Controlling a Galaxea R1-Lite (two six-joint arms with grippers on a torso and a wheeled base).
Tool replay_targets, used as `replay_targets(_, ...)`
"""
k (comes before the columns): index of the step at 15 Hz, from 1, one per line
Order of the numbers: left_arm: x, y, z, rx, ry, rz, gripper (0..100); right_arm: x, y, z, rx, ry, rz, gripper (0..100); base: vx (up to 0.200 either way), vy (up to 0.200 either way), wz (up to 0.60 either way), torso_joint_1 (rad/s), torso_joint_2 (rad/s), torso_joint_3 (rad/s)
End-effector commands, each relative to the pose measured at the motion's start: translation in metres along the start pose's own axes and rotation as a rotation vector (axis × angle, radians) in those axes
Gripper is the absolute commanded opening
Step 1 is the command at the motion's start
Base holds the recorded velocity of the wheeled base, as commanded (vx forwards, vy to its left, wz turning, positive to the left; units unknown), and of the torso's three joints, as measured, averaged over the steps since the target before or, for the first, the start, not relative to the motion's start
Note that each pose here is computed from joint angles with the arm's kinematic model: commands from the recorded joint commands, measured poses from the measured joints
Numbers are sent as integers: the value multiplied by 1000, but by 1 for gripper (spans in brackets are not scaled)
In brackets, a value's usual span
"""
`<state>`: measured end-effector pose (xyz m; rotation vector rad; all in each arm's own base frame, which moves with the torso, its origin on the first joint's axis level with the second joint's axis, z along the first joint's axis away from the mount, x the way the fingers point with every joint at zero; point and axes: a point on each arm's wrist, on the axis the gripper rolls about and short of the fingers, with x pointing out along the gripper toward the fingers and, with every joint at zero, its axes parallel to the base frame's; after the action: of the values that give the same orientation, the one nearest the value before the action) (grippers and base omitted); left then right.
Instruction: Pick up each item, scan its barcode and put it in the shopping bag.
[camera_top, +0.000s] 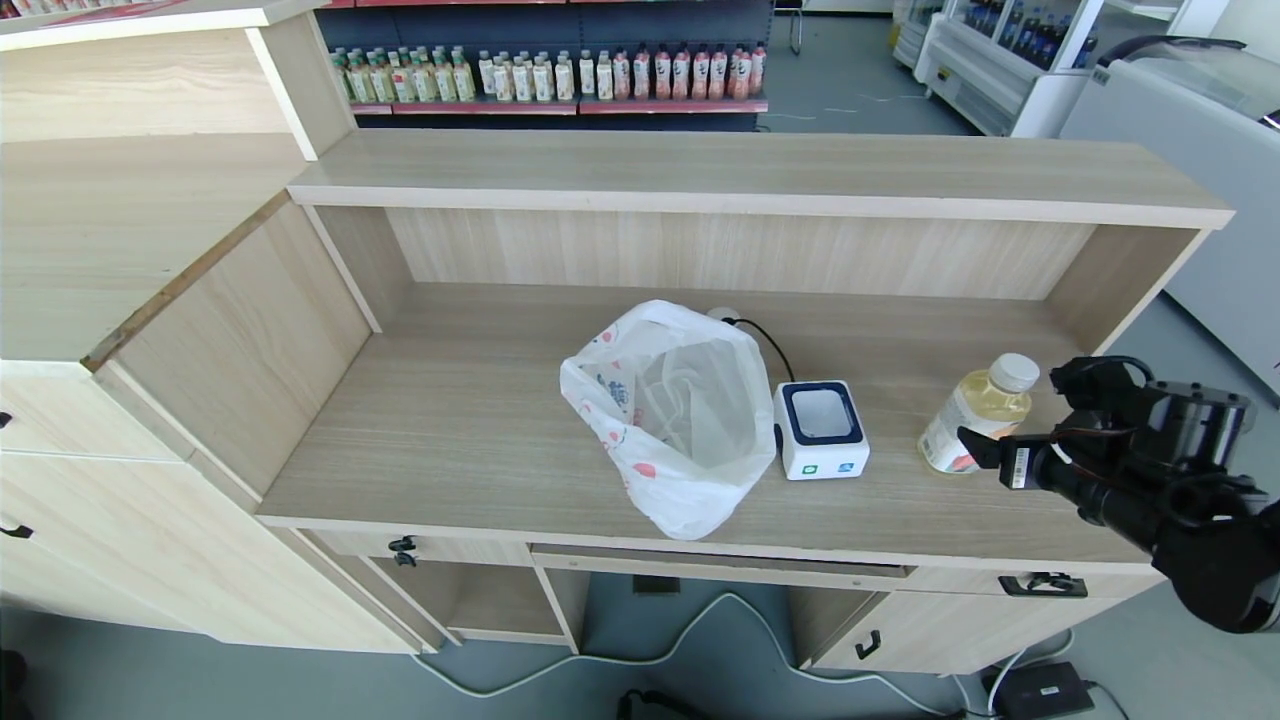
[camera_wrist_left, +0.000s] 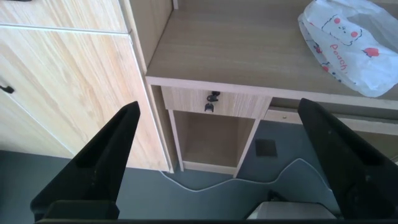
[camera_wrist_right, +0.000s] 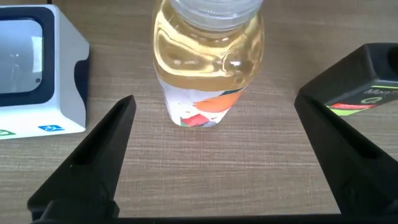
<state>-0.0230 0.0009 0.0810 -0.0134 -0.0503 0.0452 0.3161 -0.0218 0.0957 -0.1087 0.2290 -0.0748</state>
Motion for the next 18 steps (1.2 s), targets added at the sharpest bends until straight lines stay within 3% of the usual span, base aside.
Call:
replay_targets(1, 0, 0, 0, 0, -1, 0, 100, 5, 5, -5, -4, 17, 13, 100, 0, 0, 0, 0, 0, 0)
replay_targets(9, 0, 0, 0, -2, -1, 0, 100, 27, 12, -12, -6, 23, 10, 100, 0, 0, 0, 0, 0, 0)
replay_targets(18, 0, 0, 0, 0, -1, 0, 100, 55, 25, -26, -7, -31, 38, 100, 0, 0, 0, 0, 0, 0)
